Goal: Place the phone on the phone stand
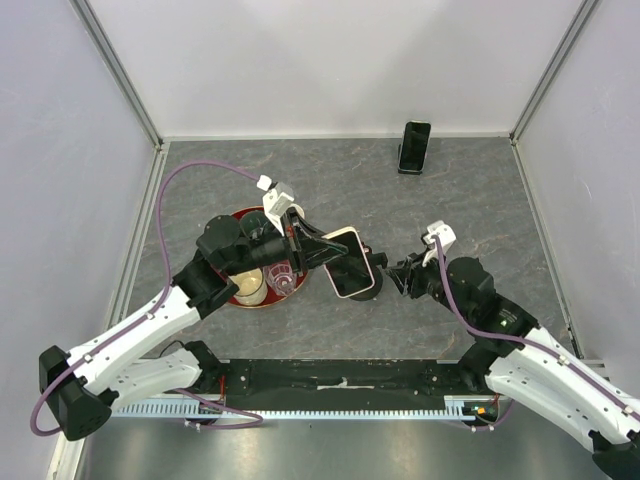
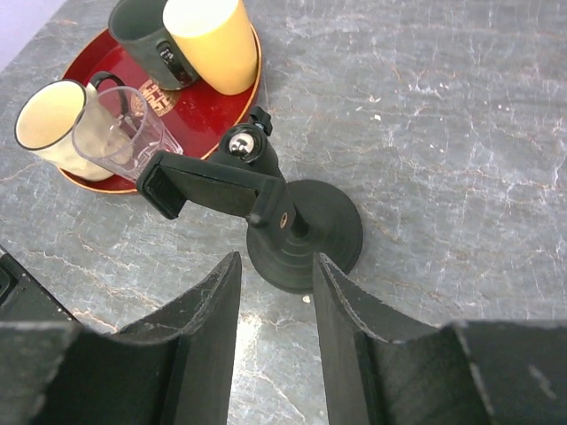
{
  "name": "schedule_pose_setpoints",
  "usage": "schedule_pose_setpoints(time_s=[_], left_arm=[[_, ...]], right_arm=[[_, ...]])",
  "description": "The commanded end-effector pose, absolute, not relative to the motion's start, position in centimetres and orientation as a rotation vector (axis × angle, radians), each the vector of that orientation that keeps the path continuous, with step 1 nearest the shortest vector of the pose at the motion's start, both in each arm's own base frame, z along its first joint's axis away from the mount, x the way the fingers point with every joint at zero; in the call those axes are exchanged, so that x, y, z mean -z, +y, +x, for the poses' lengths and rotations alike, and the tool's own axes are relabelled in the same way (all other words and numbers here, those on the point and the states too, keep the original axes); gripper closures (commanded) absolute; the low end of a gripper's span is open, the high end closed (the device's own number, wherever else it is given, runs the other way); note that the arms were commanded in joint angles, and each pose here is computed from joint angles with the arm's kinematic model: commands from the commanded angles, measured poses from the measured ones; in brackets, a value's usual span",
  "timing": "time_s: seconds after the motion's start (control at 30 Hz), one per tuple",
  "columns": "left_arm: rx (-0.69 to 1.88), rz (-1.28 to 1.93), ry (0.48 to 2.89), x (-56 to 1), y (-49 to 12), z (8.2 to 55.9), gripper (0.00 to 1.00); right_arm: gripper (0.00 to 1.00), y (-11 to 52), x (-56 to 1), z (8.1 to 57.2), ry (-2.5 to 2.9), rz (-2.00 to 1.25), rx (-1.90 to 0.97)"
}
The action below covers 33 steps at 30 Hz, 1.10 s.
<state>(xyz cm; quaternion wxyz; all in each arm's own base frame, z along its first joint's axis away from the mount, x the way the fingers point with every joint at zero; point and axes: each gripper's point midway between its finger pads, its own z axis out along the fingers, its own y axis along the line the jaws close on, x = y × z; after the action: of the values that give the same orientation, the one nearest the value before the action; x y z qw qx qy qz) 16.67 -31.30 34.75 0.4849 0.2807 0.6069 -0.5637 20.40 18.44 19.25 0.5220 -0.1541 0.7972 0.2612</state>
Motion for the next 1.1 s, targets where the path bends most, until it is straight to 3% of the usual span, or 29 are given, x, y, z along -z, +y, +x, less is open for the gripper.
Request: schedule_pose_setpoints(time_s=[0.0, 0.83, 1.07], left_arm=[[1.342, 0.666, 1.309, -38.7, -30.3, 16.4, 0.98], [1.333, 0.686, 1.314, -38.6, -30.2, 16.2, 0.98], [1.331, 0.689, 1.312, -38.6, -30.3, 16.2, 0.98]], right_arm=[[0.56, 19.4, -22.2, 20.9, 1.699, -0.410, -0.671], [0.72, 20.7, -20.9, 22.1, 1.678, -0.483, -0.629], [0.69, 20.6, -20.6, 22.3, 1.686, -0.476, -0.609]])
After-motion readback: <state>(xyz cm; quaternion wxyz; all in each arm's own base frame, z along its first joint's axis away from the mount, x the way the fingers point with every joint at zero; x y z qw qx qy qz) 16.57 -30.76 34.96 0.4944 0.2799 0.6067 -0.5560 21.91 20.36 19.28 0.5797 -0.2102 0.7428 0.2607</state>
